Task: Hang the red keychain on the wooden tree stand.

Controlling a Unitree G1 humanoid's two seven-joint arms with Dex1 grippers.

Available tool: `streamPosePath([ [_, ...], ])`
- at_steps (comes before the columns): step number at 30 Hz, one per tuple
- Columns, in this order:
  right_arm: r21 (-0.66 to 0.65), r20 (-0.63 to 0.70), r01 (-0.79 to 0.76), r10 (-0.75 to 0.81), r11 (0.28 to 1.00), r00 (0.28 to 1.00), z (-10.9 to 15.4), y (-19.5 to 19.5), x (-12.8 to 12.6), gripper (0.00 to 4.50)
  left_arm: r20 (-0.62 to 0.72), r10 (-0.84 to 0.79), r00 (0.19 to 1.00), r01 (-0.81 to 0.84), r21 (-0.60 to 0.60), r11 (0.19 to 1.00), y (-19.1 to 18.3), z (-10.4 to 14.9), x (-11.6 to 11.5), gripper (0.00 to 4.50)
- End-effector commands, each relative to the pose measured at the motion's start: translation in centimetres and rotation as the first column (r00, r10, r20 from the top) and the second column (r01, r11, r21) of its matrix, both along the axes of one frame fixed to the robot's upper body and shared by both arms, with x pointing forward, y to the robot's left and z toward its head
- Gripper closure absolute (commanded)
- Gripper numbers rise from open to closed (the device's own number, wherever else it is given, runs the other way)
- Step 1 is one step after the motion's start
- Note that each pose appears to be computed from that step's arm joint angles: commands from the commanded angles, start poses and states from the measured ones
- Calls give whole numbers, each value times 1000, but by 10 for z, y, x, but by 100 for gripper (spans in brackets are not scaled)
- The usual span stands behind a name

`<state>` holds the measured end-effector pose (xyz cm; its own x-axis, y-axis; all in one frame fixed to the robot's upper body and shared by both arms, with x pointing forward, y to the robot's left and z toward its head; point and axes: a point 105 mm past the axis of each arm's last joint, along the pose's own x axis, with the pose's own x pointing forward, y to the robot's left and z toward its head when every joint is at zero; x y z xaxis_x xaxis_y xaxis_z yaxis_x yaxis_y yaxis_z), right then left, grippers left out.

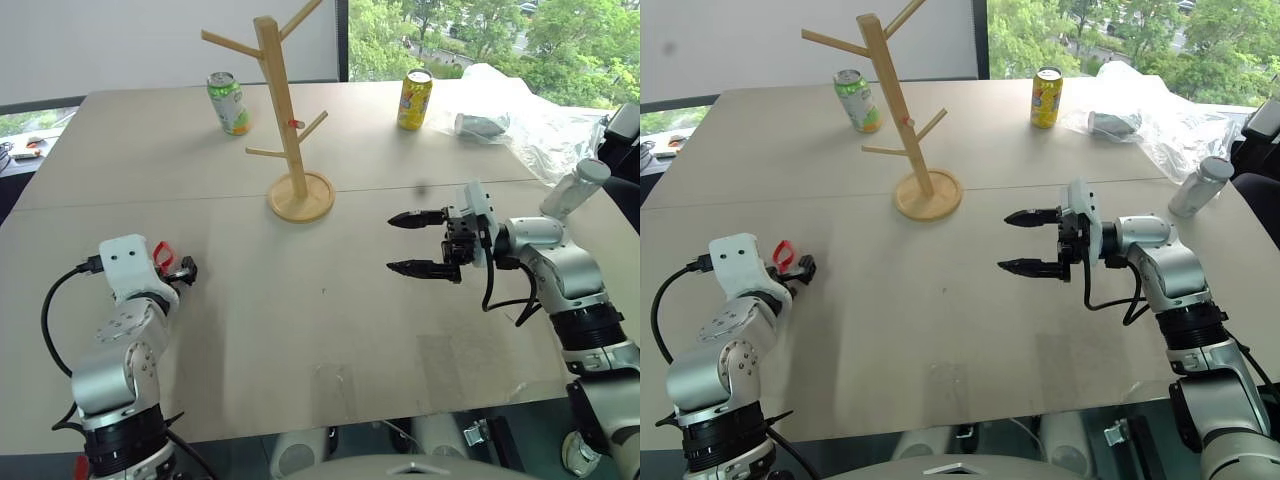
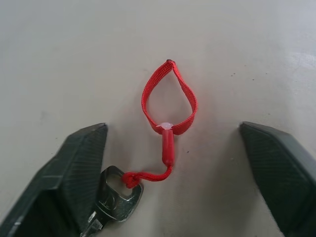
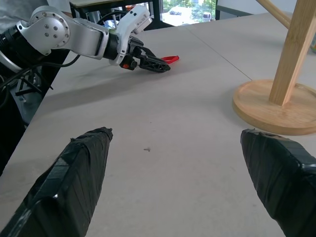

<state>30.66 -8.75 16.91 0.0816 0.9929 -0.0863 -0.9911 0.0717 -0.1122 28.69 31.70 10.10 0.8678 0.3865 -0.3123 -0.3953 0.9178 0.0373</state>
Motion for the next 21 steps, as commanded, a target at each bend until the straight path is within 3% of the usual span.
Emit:
streamPosePath([
  [1,27,64,15,-17,1000,998,15,-6,0,0,-15,27,1000,-27,-3,1000,5,-2,-6,226],
  [6,23,67,21,-22,1000,998,15,-6,1,0,-14,29,999,-29,-17,999,2,-3,-8,436],
  [15,41,93,58,-62,997,994,21,-9,9,0,29,13,999,-12,-43,999,-8,2,-5,446],
  [21,171,149,215,-241,962,959,56,-25,34,0,308,-186,933,183,37,982,-65,49,10,446],
])
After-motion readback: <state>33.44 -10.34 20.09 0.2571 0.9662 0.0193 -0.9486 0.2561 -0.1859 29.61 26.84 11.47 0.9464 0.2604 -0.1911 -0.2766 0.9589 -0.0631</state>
